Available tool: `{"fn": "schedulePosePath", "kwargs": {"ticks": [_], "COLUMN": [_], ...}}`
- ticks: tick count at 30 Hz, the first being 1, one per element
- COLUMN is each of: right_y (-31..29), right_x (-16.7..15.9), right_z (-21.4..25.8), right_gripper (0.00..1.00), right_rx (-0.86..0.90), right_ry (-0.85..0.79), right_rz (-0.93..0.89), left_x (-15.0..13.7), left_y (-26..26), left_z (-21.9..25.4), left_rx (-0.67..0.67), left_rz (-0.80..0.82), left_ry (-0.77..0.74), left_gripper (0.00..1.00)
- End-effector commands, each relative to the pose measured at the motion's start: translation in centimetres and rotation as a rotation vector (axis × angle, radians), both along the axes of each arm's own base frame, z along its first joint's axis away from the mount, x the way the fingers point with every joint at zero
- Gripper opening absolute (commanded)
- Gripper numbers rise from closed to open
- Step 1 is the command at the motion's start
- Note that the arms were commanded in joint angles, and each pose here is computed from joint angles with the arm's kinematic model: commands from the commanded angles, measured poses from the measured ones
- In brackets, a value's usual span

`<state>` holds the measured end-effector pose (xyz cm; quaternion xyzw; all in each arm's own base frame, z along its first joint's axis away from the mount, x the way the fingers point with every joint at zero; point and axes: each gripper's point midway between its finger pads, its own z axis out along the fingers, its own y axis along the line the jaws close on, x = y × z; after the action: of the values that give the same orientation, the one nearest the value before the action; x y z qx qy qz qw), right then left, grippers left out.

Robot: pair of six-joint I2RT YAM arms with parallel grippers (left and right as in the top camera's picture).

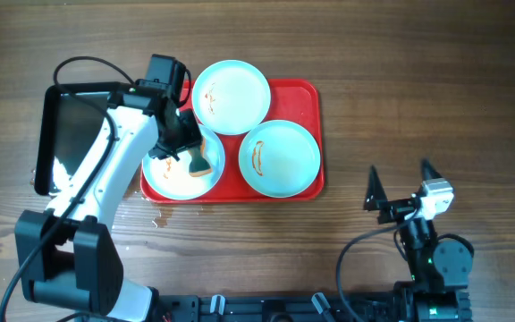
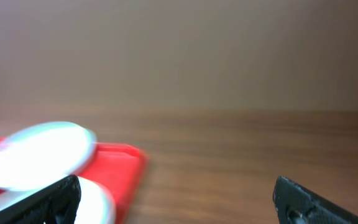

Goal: Clean dirty plates on tray and stack at the side
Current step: 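Carry the sponge with the left gripper onto the front-left plate, then reach the right gripper to the front-left plate rim and grasp it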

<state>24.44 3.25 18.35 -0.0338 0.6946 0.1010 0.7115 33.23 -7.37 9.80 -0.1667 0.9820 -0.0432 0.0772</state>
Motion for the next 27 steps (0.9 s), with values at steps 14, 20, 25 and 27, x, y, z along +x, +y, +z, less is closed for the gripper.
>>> {"fn": "schedulePosePath", "kwargs": {"ticks": [14, 20, 25, 27], "right_y": [8.9, 11.0, 19.8, 22.2], "right_x": [-2.2, 5.5, 8.2, 9.4], "right_z": [14.1, 11.2, 12.5, 10.6], "right_gripper": [1.00, 0.99, 0.99, 0.84], "right_rx": [0.326, 0.010, 0.101, 0.135], "right_ry": [0.159, 0.868, 0.974, 1.010], "right_rz": [0.604, 0.660, 0.999, 1.045], "left_x": [-0.3, -0.3, -0.3, -0.3], "left_y": [4.6, 4.6, 4.6, 4.6], "left_z": [-0.3, -0.3, -0.3, -0.3], "left_rx": [-0.047, -0.048, -0.048, -0.048], "left_rz": [0.158, 0.158, 0.158, 0.158], "left_ry": [0.050, 0.051, 0.051, 0.051], "left_gripper": [0.71, 0.88, 0.84, 0.84]}}
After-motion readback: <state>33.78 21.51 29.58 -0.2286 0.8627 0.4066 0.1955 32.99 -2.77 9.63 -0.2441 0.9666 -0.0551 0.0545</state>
